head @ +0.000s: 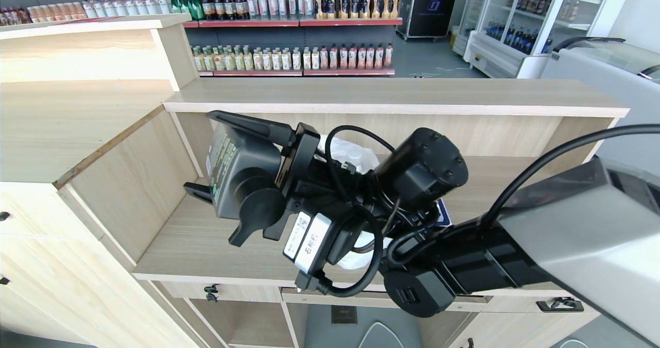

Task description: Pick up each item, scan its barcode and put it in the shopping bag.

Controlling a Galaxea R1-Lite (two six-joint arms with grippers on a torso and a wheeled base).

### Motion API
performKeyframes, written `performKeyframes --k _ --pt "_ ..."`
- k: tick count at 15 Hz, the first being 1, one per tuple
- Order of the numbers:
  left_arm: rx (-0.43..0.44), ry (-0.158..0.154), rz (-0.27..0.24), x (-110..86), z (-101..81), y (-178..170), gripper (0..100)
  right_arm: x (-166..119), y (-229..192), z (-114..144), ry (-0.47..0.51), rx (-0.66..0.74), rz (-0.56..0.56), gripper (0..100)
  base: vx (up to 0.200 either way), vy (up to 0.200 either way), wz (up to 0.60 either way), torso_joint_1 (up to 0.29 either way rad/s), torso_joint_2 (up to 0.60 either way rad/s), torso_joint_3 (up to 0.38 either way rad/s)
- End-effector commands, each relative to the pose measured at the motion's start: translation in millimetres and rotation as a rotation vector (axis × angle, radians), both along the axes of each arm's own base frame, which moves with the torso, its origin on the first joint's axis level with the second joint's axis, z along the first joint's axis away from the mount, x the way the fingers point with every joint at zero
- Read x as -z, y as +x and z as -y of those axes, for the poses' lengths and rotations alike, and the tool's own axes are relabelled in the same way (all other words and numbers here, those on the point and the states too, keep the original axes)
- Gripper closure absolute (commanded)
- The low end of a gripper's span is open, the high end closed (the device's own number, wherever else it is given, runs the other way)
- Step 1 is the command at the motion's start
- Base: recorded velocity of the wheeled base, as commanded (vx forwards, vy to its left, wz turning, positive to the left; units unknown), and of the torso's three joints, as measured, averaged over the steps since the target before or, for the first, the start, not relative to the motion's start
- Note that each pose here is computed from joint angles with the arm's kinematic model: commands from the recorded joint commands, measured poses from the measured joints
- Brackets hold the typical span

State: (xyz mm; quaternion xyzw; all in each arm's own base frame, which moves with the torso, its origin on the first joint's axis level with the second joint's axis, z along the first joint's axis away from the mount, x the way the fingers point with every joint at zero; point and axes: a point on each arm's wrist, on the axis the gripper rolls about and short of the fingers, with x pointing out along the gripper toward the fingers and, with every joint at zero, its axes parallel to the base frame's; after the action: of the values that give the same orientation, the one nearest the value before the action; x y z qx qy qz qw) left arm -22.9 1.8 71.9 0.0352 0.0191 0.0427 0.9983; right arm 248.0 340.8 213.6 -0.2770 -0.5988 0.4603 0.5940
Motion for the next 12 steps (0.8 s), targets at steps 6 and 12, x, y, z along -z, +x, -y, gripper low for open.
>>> performKeyframes --k 6,12 --pt "-0.001 0.0 0.0 0.0 0.0 0.0 0 7.3 0.6 -2.7 -0.013 0.007 0.007 100 0.0 0.0 0.0 0.0 0.0 0.0" --pt "-0.001 0.0 0.0 0.0 0.0 0.0 0 -58.8 -5.5 74.8 0.066 0.392 -0.207 100 0.0 0.0 0.0 0.0 0.0 0.0"
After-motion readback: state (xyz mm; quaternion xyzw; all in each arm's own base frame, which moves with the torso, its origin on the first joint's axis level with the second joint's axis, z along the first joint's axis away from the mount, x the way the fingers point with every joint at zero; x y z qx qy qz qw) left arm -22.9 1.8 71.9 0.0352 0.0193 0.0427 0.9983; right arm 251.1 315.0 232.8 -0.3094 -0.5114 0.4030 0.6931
